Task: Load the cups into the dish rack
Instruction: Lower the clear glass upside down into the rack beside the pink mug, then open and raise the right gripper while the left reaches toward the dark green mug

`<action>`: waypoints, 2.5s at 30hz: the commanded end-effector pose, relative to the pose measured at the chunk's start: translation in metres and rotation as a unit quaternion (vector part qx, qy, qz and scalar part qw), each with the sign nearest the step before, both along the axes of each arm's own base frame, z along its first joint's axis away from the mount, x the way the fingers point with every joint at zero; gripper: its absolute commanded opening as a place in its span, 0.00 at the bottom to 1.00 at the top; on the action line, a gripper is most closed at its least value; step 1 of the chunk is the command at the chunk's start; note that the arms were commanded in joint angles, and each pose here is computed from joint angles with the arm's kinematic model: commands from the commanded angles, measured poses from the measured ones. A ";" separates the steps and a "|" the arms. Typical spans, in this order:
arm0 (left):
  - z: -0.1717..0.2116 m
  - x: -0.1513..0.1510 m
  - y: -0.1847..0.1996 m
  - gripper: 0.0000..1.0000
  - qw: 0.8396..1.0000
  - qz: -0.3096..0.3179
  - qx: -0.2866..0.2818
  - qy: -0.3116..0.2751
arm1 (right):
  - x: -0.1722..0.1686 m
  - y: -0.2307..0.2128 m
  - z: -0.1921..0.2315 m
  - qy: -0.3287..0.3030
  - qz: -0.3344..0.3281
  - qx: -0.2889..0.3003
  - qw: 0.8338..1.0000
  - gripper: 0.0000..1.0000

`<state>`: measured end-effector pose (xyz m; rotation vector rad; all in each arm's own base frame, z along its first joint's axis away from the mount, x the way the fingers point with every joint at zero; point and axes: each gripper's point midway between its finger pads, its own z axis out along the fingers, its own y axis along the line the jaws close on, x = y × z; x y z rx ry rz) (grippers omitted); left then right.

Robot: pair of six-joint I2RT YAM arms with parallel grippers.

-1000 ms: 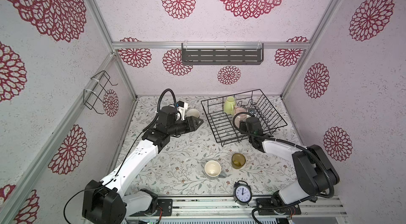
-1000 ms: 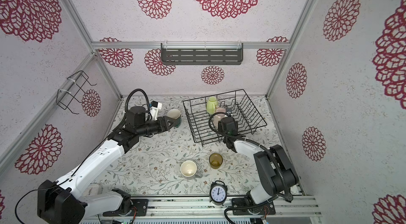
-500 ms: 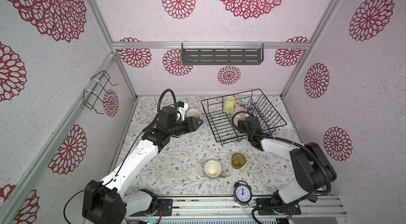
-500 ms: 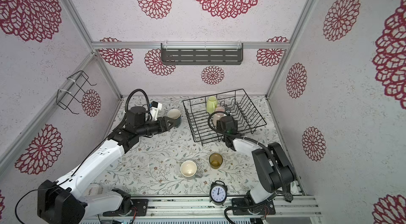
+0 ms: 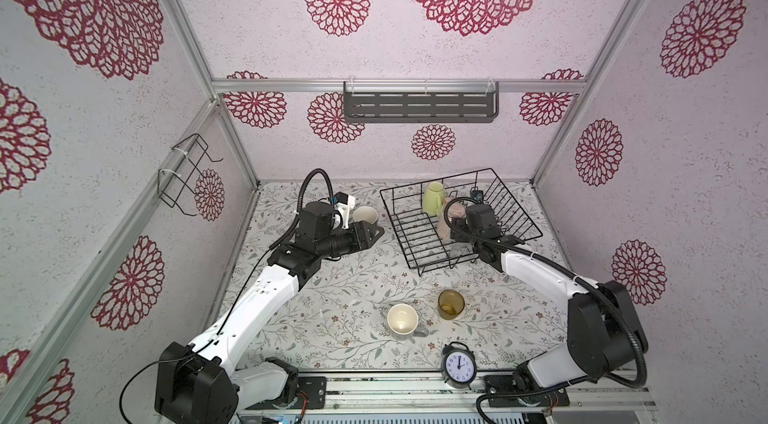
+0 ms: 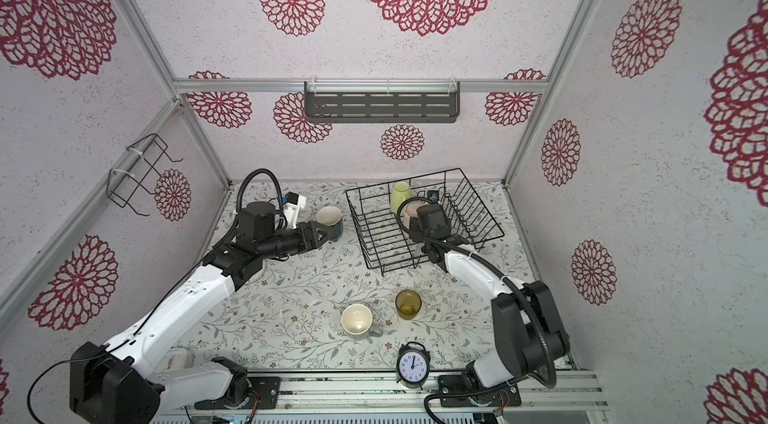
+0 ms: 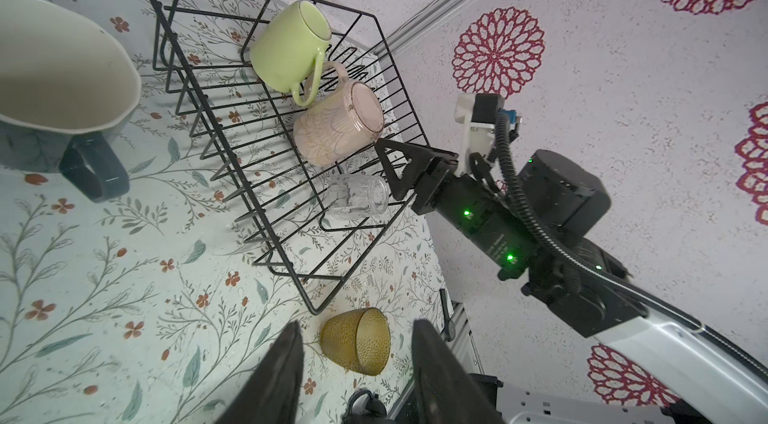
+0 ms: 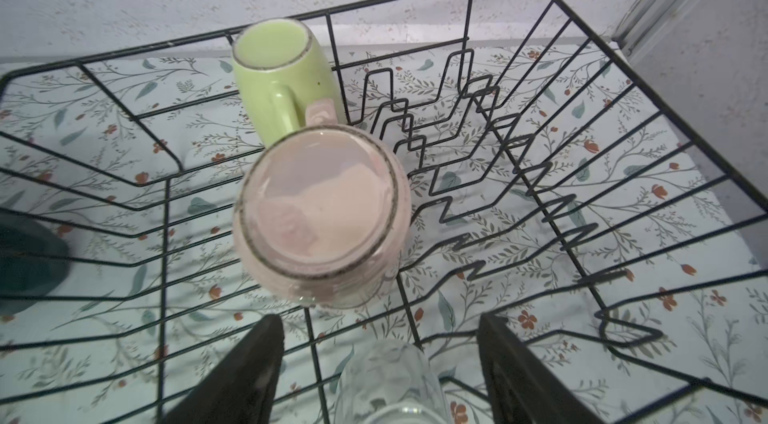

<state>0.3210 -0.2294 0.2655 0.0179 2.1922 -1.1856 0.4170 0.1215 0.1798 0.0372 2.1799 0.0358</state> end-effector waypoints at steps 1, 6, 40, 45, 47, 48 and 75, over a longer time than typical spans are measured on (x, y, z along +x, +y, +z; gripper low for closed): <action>0.004 -0.003 0.005 0.46 1.000 0.000 0.003 -0.011 | -0.029 -0.002 0.004 0.071 0.025 0.006 0.997 0.76; 0.002 -0.003 0.003 0.46 1.000 -0.003 0.004 -0.008 | -0.054 -0.010 -0.005 0.176 0.036 -0.033 0.983 0.74; -0.009 -0.002 0.006 0.46 1.000 0.005 0.014 0.002 | -0.021 -0.004 -0.054 0.222 0.041 -0.007 0.974 0.14; -0.009 -0.001 0.007 0.46 1.000 0.005 0.015 0.002 | -0.014 -0.006 -0.056 0.218 0.041 -0.014 0.975 0.14; -0.008 -0.001 0.007 0.46 1.000 0.006 0.015 0.001 | -0.012 -0.006 -0.057 0.217 0.042 -0.015 0.975 0.14; -0.008 -0.001 0.006 0.46 1.000 0.006 0.015 0.001 | -0.011 -0.006 -0.057 0.214 0.043 -0.014 0.976 0.14; -0.038 -0.019 0.017 0.51 0.996 0.009 0.085 0.032 | -0.031 0.001 0.017 0.093 0.093 0.036 0.991 0.46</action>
